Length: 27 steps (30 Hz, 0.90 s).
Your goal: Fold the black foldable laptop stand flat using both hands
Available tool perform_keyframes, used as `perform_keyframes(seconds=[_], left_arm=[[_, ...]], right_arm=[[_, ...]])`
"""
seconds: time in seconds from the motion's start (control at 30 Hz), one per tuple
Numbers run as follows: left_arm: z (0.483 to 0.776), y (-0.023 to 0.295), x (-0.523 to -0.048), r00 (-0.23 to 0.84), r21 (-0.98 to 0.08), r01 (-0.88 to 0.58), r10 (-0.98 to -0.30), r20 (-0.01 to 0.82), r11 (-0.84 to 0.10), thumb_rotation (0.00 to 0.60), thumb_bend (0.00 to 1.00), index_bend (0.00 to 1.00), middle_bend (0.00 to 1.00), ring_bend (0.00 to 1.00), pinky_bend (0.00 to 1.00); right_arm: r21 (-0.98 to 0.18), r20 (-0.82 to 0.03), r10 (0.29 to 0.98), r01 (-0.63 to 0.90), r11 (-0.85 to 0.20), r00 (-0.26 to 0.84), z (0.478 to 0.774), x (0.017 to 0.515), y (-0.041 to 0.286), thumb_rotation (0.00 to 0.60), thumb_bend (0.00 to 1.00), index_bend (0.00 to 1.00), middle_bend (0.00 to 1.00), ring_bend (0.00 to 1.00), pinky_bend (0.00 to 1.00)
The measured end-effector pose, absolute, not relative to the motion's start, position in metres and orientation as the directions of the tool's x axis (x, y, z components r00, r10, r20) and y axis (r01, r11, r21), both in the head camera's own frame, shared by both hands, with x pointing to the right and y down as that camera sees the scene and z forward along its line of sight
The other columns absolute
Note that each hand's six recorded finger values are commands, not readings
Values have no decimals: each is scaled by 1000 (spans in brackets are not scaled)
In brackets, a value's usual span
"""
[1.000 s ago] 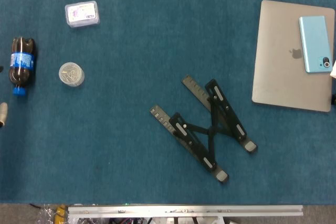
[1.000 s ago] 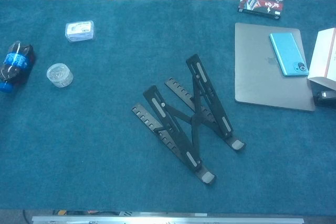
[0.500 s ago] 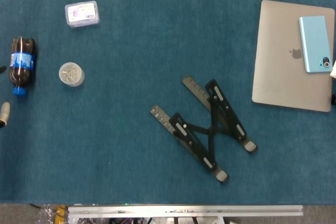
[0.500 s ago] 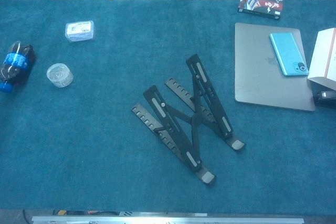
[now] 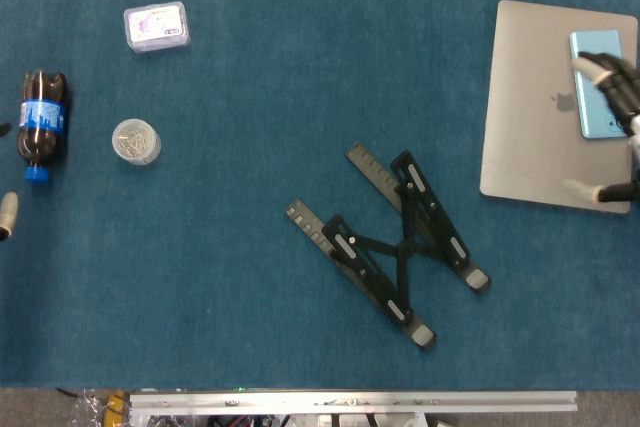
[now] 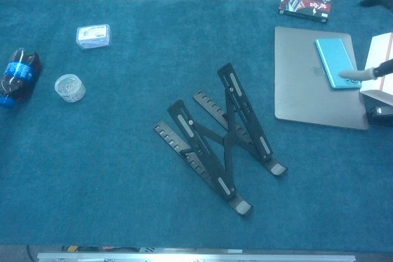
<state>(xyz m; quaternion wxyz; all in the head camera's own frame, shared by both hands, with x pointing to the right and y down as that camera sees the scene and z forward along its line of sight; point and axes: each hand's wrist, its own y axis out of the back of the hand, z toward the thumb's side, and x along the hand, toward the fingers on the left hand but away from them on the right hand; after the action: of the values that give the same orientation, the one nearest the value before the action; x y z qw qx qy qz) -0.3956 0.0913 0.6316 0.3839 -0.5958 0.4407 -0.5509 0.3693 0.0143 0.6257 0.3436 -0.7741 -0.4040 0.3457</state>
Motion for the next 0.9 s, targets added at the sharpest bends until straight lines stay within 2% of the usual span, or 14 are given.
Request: perform_keyframes(seconds=[0.27,0.53,0.9], left_arm=[[633,92,-398,-1,-939,-107,-944,329,-327,600,407,132,104,107,74],[636,90,-398,2,-936,-107,-941,338,-336,600,407,132,104,108,74],[639,91,-405,-8,-933,-110,-938,346,-343,600,407,132,104,107,74]], right_arm=[[-571,-297,769,540,-619,567,638,324,13,600,13,0,71,0,129],[-336,-339,671,582,-741,659,661,275,11,600,13,0,71,0,129],[-191,-379,612,588,-786,694,689,236,11,600,14,0,72,0,129]])
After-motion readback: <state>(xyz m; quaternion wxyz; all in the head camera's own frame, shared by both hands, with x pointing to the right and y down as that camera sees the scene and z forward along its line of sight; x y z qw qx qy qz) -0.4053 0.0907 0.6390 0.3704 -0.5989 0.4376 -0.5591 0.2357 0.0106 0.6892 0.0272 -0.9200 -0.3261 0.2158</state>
